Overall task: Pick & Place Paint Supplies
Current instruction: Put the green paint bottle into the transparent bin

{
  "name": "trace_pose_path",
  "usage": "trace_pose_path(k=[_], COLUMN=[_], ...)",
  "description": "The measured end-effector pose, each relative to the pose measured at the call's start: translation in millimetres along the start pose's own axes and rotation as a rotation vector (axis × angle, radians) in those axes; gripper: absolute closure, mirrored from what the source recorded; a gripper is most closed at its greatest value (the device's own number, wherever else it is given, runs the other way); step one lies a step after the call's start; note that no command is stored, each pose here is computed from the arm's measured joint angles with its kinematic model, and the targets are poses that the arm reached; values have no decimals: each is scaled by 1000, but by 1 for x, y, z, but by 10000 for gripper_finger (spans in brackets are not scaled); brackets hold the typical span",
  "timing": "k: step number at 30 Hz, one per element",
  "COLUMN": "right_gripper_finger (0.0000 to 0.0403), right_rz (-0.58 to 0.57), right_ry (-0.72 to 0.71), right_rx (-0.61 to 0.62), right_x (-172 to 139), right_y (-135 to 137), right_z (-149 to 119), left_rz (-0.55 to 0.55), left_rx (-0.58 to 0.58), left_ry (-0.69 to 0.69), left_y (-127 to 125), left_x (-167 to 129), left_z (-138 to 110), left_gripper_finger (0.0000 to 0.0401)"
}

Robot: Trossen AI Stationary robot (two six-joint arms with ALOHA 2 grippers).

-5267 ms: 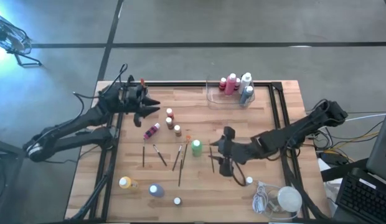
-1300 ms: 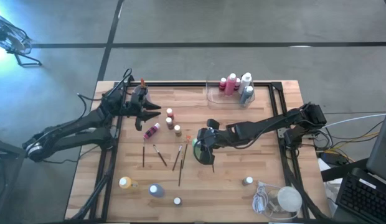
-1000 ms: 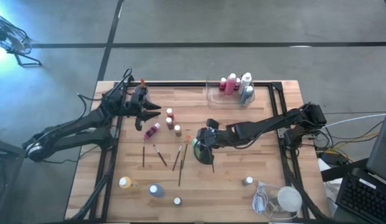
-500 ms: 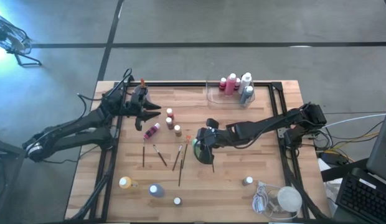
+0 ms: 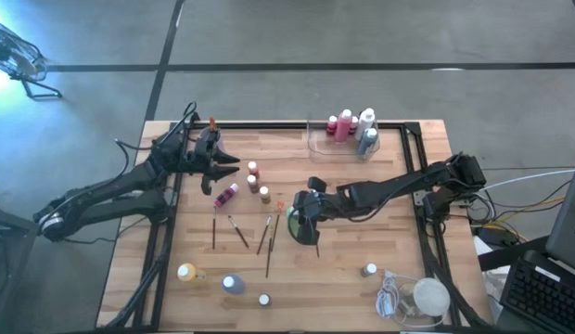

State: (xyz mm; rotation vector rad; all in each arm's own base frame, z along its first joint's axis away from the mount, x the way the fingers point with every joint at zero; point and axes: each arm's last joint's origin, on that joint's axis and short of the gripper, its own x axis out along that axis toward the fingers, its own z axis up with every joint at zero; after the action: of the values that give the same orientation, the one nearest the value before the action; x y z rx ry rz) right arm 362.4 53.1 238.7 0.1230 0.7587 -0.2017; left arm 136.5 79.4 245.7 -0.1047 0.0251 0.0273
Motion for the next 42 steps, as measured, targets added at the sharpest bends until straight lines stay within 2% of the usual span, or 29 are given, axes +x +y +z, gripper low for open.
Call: trace_pose_path(k=[4, 14, 22, 33, 42], right_gripper_finger=[289, 277, 289, 284, 283], right_rz=[1, -2, -16, -281, -393], right_ry=[0, 7, 14, 47, -16], right_rx=[-2, -7, -58, -96, 31], right_x=[0, -3, -23, -77, -120], right_y=[0, 0, -1, -25, -80], right_z=[0, 1, 18, 53, 63], left_rz=[0, 0, 0, 0, 0], left_rx=[0, 0, 0, -1, -1], left_ry=[0, 0, 0, 0, 2], left_y=[0, 0, 0, 0, 0], left_x=[0, 0, 0, 0, 0], left_z=[0, 0, 0, 0, 0], left_gripper_finger=[266, 266, 266, 266, 266])
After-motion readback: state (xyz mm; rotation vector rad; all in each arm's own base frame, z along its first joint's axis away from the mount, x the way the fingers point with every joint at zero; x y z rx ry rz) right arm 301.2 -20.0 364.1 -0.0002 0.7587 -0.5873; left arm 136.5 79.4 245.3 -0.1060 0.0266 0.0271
